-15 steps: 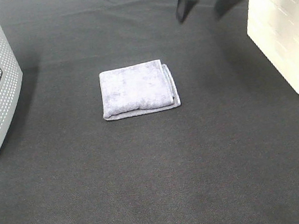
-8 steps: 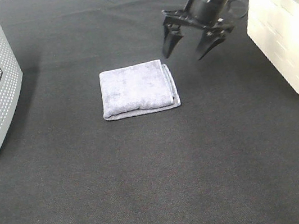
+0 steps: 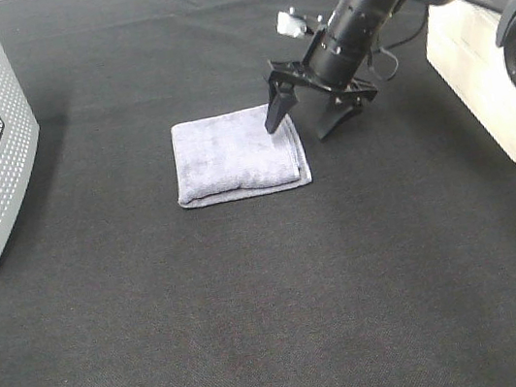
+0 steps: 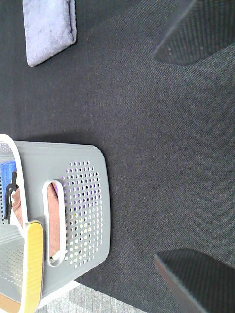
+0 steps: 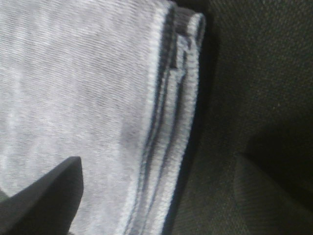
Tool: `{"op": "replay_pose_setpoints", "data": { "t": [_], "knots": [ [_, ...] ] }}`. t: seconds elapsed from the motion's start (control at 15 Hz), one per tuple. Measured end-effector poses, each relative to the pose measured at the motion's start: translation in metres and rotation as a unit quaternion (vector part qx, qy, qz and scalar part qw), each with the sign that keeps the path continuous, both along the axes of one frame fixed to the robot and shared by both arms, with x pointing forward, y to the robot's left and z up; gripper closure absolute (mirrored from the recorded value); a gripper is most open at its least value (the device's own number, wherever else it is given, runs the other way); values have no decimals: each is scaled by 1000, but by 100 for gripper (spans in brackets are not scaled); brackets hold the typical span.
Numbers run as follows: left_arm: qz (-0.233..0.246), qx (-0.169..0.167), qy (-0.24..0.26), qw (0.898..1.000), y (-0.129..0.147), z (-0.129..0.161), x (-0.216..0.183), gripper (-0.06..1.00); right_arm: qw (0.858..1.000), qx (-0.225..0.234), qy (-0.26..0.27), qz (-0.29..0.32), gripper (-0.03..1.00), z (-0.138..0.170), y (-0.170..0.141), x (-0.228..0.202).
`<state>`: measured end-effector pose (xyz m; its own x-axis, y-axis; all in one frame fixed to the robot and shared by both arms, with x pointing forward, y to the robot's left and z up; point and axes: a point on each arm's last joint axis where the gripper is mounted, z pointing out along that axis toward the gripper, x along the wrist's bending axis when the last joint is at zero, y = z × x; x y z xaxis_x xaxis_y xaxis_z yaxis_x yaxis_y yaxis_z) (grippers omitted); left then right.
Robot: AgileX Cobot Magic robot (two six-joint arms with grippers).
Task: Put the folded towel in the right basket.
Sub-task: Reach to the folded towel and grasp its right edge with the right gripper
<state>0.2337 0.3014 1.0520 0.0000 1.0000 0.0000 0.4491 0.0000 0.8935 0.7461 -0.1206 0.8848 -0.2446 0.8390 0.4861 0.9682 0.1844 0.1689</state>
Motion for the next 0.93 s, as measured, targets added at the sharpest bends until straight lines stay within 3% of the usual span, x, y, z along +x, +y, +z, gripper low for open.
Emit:
{"op": "replay_pose_setpoints", "data": {
  "t": [0.27, 0.6, 0.8, 0.87, 0.93],
  "knots": [
    [0, 0, 0, 1000, 0, 0, 0, -3, 1000, 3, 5, 3, 19, -8, 1, 1],
    [0, 0, 0, 1000, 0, 0, 0, -3, 998, 53, 6, 40, 33, -13, 25, -7],
    [0, 0, 0, 1000, 0, 0, 0, -3, 998, 53, 5, 43, 55, -13, 29, -8],
    [0, 0, 0, 1000, 0, 0, 0, -3, 998, 52, 3, 42, 71, -13, 29, -8],
    [0, 0, 0, 1000, 0, 0, 0, -3, 998, 52, 3, 42, 71, -13, 29, -8]
  ]
}}
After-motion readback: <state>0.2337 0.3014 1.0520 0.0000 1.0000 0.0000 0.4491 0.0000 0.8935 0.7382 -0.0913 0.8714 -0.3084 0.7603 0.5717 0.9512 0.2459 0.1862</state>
